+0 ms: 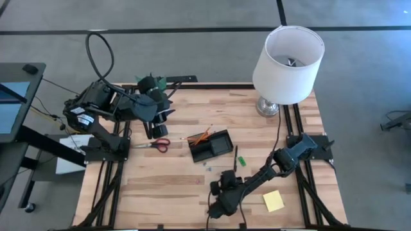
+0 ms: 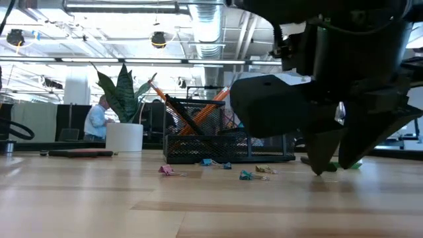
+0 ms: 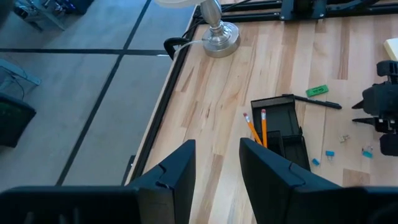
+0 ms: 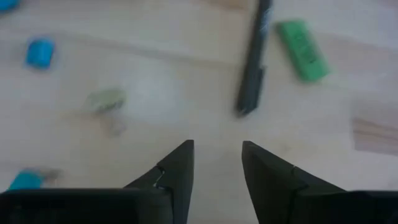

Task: Pick and place office supplies into organizer
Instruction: Put the black pen into the black desk organizer

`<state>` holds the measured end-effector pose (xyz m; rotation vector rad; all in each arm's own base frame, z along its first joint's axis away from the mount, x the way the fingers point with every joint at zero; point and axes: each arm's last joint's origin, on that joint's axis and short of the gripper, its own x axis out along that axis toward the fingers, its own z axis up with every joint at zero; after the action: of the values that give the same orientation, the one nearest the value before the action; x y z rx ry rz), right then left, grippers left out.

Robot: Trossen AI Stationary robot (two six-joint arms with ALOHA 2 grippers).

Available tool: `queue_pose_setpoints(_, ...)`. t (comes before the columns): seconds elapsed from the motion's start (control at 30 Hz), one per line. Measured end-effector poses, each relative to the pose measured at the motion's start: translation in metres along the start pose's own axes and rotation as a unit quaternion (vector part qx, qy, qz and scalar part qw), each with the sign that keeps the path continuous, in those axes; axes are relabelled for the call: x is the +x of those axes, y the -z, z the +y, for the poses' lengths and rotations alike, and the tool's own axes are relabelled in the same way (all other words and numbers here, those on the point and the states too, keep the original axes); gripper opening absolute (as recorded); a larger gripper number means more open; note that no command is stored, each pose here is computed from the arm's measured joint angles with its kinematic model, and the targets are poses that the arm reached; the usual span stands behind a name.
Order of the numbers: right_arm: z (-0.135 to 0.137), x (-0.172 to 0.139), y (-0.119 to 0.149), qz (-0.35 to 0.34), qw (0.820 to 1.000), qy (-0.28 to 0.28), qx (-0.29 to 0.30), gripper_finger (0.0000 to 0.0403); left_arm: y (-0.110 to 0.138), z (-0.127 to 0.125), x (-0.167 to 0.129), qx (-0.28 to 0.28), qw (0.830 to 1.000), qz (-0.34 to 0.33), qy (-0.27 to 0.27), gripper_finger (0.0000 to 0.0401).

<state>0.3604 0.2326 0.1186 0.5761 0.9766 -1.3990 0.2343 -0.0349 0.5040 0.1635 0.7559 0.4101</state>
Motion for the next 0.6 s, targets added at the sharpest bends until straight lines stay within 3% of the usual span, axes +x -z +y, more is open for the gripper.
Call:
queue_pose_setpoints(0.1, -0.005, 0.000, -0.003, -0.016, 0.999, 0.026, 0.017, 0.0131, 0.000, 0.000, 0.000, 0.000, 1.000, 0.001, 0.003, 0.0122)
queue_pose_setpoints(0.6, -0.009, 0.029, -0.007, -0.054, 0.997, 0.042, 0.043, 0.0118, 0.000, -0.001, 0.000, 0.000, 1.000, 0.003, 0.017, 0.0122)
